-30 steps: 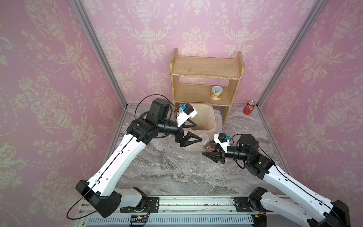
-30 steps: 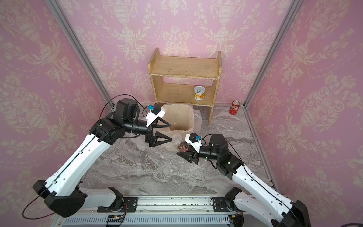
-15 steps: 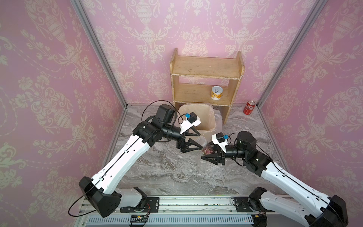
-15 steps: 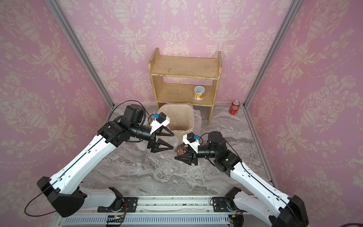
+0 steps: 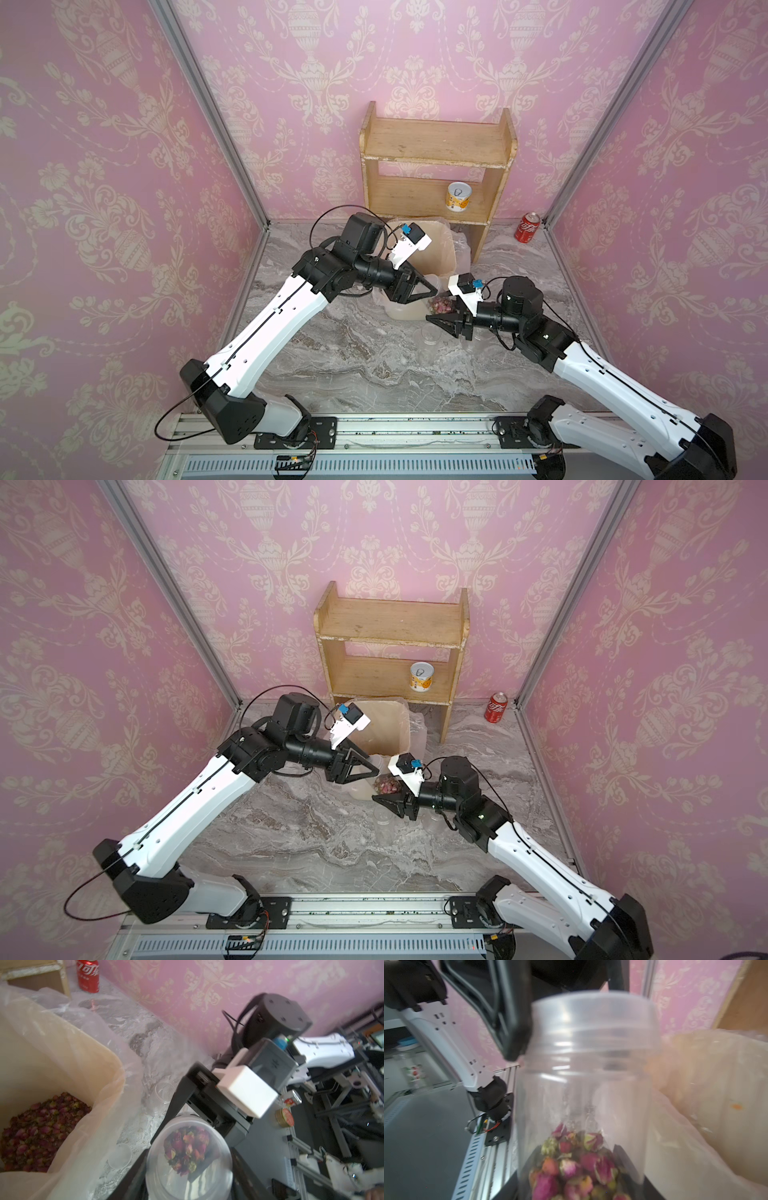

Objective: Empty the moldy dried flower tea in the jars
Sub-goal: Unscrew the lid from the jar.

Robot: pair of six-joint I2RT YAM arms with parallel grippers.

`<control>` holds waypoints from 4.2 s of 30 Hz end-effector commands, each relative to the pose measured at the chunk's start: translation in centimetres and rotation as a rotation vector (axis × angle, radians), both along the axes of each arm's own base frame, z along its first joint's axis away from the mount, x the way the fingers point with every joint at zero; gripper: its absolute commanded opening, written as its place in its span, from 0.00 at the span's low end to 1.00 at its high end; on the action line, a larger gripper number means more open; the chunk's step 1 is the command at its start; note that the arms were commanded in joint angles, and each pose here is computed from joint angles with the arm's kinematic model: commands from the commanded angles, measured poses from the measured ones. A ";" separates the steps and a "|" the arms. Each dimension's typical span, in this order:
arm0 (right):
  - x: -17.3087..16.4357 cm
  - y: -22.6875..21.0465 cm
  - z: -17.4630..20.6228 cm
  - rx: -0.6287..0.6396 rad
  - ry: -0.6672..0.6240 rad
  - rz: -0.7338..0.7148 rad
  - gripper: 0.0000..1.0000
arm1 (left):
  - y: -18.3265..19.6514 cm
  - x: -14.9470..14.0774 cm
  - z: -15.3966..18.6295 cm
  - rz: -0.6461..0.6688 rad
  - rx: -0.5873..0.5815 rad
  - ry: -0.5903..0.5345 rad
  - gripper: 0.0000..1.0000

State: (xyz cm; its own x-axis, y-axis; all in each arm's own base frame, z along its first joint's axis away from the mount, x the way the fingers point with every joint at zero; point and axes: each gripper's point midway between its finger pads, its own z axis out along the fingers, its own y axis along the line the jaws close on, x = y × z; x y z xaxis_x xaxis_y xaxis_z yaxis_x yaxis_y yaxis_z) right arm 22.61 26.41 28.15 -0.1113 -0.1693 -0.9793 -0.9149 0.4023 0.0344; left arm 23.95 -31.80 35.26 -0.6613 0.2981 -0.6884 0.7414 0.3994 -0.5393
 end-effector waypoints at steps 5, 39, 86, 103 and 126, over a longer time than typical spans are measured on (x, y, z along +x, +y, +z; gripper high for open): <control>1.4 -0.1 -0.5 -0.161 -0.233 -0.137 0.09 | -1.4 3.9 3.7 0.368 -0.125 0.193 0.19; -3.3 0.2 2.3 0.095 -0.068 0.106 0.10 | 2.4 -3.3 2.3 -0.325 -0.191 -0.305 0.99; 1.8 -1.3 -0.9 -0.178 -0.269 -0.208 0.07 | -0.6 6.2 0.4 0.440 -0.096 0.282 0.30; 1.2 -1.3 -0.8 -0.139 -0.263 -0.200 0.07 | -0.7 6.1 0.8 0.389 -0.142 0.263 0.62; 0.4 -1.0 1.2 0.054 -0.171 -0.148 0.07 | 2.2 5.7 3.7 0.255 -0.191 -0.094 0.85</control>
State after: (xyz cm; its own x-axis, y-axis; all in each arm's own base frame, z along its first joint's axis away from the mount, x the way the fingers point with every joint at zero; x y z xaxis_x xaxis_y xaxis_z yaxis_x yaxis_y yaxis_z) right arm 23.66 25.51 26.83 0.0290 -0.2315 -0.9724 -0.8182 0.5534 -0.1561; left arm 31.08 -30.21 36.69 -0.7545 -0.0632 -0.6532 0.5248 0.5396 -0.6584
